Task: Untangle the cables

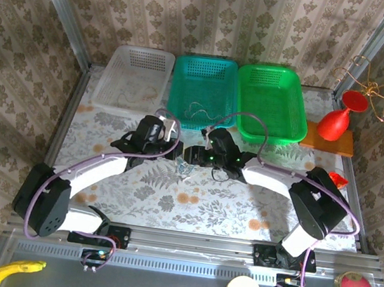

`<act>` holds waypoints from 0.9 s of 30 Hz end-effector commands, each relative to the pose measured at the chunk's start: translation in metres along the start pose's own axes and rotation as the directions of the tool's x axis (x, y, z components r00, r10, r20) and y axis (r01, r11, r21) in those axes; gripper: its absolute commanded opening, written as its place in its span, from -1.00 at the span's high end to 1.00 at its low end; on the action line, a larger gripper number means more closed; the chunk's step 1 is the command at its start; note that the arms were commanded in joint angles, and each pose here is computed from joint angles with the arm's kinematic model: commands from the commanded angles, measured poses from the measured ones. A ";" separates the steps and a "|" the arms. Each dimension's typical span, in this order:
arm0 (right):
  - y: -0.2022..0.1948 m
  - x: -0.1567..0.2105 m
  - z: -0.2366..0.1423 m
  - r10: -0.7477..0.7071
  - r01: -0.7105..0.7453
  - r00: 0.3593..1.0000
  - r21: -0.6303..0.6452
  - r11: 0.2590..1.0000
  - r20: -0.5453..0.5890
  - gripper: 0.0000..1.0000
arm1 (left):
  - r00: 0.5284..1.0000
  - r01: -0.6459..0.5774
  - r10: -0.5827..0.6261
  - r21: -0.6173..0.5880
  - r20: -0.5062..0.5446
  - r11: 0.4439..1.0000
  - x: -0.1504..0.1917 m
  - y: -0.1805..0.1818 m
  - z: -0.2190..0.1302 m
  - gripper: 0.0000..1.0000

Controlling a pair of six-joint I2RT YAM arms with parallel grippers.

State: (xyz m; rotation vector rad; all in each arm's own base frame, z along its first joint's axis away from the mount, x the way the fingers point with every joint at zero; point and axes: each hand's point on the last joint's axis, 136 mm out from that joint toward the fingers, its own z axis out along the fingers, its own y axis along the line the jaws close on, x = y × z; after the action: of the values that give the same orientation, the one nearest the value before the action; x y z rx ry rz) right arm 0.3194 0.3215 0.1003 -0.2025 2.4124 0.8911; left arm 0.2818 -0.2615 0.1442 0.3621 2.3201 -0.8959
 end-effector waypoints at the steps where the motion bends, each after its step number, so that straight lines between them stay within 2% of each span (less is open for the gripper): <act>1: -0.023 0.018 0.017 0.028 -0.026 0.999 0.062 0.998 -0.023 -0.17 | 0.996 -0.011 -0.002 0.151 0.090 0.988 -0.032 -0.047 -0.020 1.00; 6: -0.042 0.035 0.026 0.051 -0.046 0.998 0.101 0.994 -0.046 -0.14 | 0.991 -0.019 -0.006 0.186 0.133 0.982 -0.046 -0.061 -0.036 1.00; 14: -0.055 0.042 0.019 0.063 -0.058 0.997 0.125 0.990 -0.037 -0.05 | 0.984 -0.045 0.005 0.221 0.180 0.974 -0.061 -0.075 -0.052 1.00; 23: -0.061 0.030 -0.015 0.074 -0.076 0.997 0.124 0.989 0.015 -0.07 | 0.984 -0.039 0.003 0.197 0.180 0.980 -0.060 -0.067 -0.045 1.00; 27: -0.065 0.019 -0.039 0.093 -0.100 0.994 0.115 0.988 0.064 -0.18 | 0.983 -0.037 0.001 0.197 0.184 0.980 -0.060 -0.066 -0.044 1.00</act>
State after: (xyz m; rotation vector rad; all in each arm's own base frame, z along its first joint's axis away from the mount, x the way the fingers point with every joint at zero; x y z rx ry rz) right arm 0.3066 0.2612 0.0659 -0.0555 2.4555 0.7929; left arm 0.2737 -0.2788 0.2277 0.3786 2.1079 -1.0834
